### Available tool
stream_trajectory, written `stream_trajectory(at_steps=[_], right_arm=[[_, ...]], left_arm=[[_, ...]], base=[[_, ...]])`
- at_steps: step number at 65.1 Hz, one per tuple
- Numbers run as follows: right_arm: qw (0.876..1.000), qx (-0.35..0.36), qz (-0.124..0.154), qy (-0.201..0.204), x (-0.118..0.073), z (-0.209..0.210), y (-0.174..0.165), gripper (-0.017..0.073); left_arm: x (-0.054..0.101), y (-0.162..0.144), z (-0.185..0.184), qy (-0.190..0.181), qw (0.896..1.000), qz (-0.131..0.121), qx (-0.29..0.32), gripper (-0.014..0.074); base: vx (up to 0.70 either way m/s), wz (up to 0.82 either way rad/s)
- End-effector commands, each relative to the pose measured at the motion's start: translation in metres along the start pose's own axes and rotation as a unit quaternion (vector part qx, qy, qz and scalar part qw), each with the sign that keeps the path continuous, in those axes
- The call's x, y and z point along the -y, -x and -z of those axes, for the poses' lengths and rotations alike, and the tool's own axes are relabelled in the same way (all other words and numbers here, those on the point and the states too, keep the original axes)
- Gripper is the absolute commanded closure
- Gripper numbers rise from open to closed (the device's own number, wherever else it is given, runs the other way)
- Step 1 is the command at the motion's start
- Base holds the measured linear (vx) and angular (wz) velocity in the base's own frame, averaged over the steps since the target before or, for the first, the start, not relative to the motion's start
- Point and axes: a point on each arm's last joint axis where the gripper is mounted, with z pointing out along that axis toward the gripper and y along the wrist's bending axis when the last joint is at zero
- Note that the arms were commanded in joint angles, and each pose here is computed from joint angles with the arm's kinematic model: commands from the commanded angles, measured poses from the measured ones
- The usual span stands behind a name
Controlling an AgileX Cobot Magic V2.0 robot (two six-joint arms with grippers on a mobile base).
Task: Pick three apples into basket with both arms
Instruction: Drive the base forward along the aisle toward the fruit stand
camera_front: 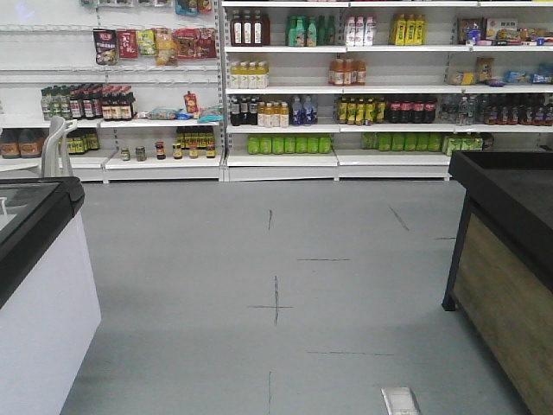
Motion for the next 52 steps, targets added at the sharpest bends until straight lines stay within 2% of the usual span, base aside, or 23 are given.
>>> stream_trajectory(at_steps=[1, 52], right_arm=[[0.999, 0.042, 0.001, -0.009, 0.0015, 0.0012, 0.0077, 0.0564], [0.999, 0.042, 0.001, -0.009, 0.0015, 0.0012, 0.0077, 0.0564]], left_arm=[[0.0001, 0.0121, 0.0032, -0.004, 0.999, 0.0, 0.039, 0.0601], [0.0001, 0.0121, 0.0032, -0.004, 0.999, 0.0, 0.039, 0.0601]], base=[[0.0, 0.0], [0.0, 0.0]])
